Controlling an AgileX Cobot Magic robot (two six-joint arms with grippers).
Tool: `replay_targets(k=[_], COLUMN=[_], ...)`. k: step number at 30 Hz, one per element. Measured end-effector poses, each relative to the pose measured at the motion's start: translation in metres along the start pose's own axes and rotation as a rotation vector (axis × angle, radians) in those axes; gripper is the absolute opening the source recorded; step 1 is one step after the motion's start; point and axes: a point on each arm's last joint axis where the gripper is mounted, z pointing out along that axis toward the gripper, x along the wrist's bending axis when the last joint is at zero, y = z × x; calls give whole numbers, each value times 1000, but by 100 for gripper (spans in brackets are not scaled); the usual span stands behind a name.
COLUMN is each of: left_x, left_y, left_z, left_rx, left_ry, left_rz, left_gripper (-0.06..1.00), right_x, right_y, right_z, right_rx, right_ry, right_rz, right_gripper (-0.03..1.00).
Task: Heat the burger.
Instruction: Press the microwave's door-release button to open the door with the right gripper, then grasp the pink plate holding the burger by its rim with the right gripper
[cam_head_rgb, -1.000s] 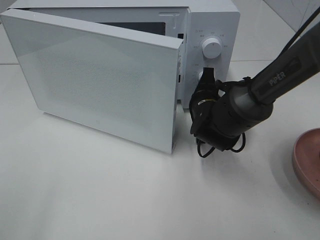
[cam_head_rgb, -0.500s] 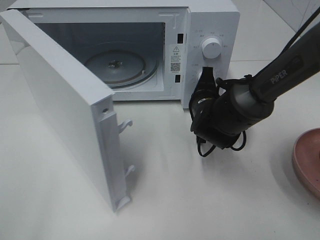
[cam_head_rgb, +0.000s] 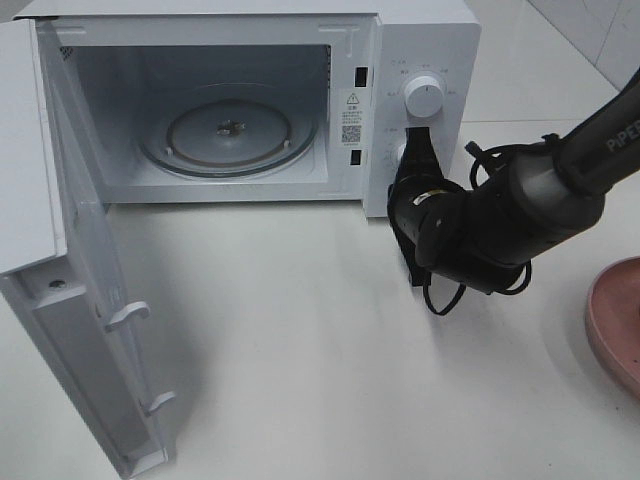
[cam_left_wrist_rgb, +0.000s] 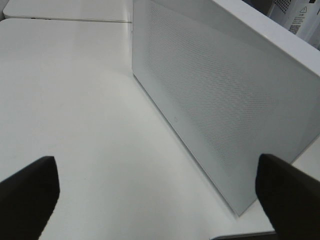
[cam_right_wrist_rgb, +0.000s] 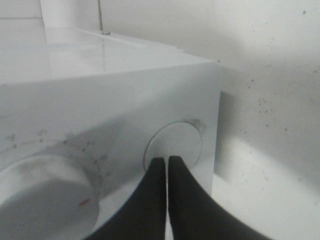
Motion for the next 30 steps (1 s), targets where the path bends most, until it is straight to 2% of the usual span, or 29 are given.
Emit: replay_targets(k=[8, 10, 14, 16, 17, 18, 20, 21, 22, 24, 25, 26, 27, 28, 30], left_x=[0, 0, 0, 0, 0, 0, 0, 0, 0, 0, 0, 0, 0, 0, 0], left_y=[0, 0, 0, 0, 0, 0, 0, 0, 0, 0, 0, 0, 0, 0, 0], left_z=[0, 0, 0, 0, 0, 0, 0, 0, 0, 0, 0, 0, 0, 0, 0], left_rx=[0, 0, 0, 0, 0, 0, 0, 0, 0, 0, 0, 0, 0, 0, 0], left_ry=[0, 0, 0, 0, 0, 0, 0, 0, 0, 0, 0, 0, 0, 0, 0], left_rz=[0, 0, 0, 0, 0, 0, 0, 0, 0, 0, 0, 0, 0, 0, 0], left_gripper=[99, 99, 99, 99, 99, 99, 99, 99, 99, 99, 99, 99, 99, 99, 99], right_x=[1, -3, -2, 1, 1, 4, 6, 11, 11, 19, 19, 23, 24, 24, 28], right_y=[4, 8, 11, 13, 13, 14, 13, 13, 13, 12, 12, 11, 11, 11, 9], right_z=[-17, -30, -40, -50, -50, -56, -60, -66, -66, -75, -75, -81, -83, -83, -91], right_rx=[49, 86, 117, 155, 155, 185, 205, 248, 248, 309, 309, 352, 375, 375, 448], right_ry=[-33, -95, -120, -136, -136, -140, -143, -146, -146, -129, -129, -115, -107, -107, -88], right_rz=[-73, -170, -266, -374, -374, -457, -500, -585, -585, -731, -731, -848, -903, -903, -1057], right_gripper=[1, 1, 1, 2, 2, 2, 2, 3, 3, 3, 3, 4, 4, 4, 5])
